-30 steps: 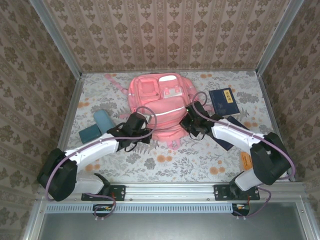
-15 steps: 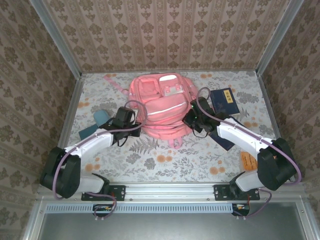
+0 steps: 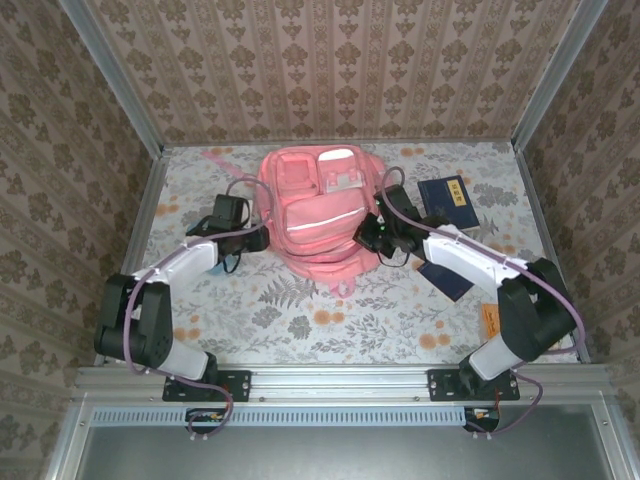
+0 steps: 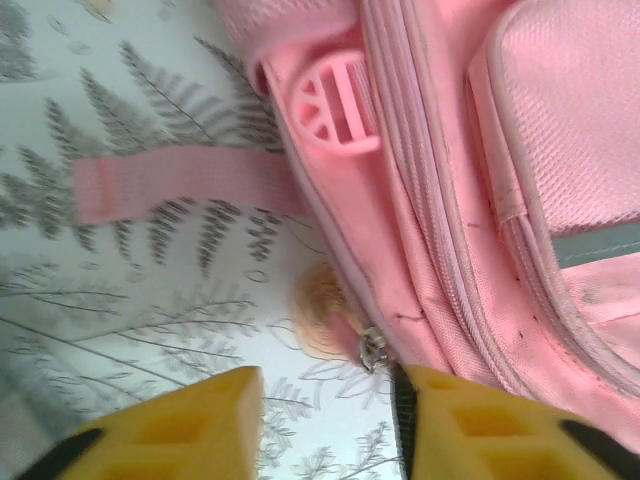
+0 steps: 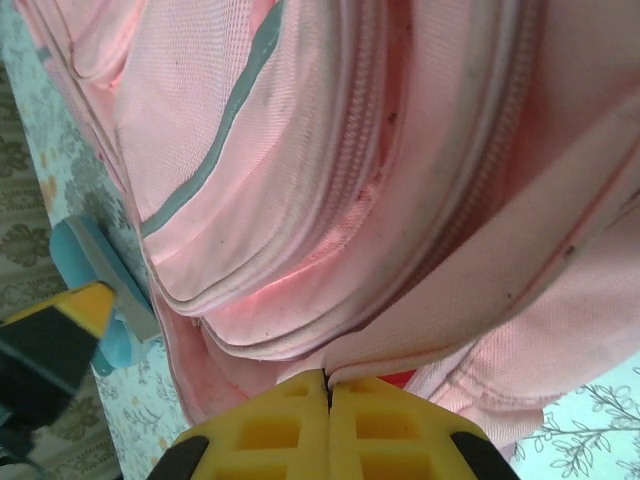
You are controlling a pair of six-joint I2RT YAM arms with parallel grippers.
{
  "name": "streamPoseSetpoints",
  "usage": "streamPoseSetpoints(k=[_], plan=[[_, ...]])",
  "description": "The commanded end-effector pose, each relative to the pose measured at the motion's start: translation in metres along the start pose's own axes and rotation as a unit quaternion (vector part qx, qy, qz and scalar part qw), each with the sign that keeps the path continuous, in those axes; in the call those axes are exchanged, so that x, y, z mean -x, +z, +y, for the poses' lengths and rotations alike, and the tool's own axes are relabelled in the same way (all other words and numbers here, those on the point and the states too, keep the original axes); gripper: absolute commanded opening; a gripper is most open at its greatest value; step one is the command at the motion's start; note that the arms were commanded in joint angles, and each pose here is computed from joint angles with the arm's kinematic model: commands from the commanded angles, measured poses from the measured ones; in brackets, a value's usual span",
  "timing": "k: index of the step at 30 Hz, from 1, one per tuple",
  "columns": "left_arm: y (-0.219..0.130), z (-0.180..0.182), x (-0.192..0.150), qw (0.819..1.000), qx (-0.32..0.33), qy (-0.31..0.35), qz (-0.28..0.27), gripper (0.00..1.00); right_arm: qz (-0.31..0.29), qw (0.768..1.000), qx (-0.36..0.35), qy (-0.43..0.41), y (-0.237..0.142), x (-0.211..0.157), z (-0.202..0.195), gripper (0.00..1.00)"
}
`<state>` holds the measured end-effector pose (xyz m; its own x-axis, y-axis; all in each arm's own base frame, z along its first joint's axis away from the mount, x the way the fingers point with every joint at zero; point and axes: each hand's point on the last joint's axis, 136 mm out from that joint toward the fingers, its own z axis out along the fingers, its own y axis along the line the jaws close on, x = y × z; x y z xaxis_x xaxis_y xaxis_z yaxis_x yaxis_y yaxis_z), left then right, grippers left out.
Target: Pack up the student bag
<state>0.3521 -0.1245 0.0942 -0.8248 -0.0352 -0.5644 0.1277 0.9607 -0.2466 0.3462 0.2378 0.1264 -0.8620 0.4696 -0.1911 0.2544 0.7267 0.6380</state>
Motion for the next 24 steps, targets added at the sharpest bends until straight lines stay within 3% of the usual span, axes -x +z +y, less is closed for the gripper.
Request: streamPoseSetpoints(k=[1,2,4,8,17,20,24], plan=[[-0.028,-0.002,0.012,0.999,0.001,-0.027,-0.019,0.54,0.014,0.998,0.049,-0.037,0.006,0.001,0.04,0.1],[-0.035,-0.002,0.014,0.999,0.002,-0.032,-0.023,0.57,0.02,0.998,0.046,-0.041,0.009,0.0,0.042,0.27],[-0.046,-0.003,0.017,0.999,0.002,-0.035,-0.03,0.62,0.024,0.998,0.032,-0.054,0.01,0.0,0.04,0.47],[-0.066,-0.006,0.023,0.998,0.003,-0.04,-0.042,0.7,-0.006,0.996,-0.029,-0.084,-0.01,0.012,0.017,0.69],[-0.096,-0.014,0.039,0.996,-0.016,-0.035,-0.086,1.0,-0.103,0.973,-0.192,-0.078,-0.078,0.062,-0.1,0.9],[-0.099,-0.018,0.041,0.995,-0.028,-0.032,-0.091,1.0,-0.103,0.966,-0.229,-0.065,-0.082,0.073,-0.135,0.99],[-0.098,-0.024,0.04,0.995,-0.046,-0.034,-0.085,1.0,-0.087,0.958,-0.271,-0.044,-0.075,0.082,-0.171,1.0]])
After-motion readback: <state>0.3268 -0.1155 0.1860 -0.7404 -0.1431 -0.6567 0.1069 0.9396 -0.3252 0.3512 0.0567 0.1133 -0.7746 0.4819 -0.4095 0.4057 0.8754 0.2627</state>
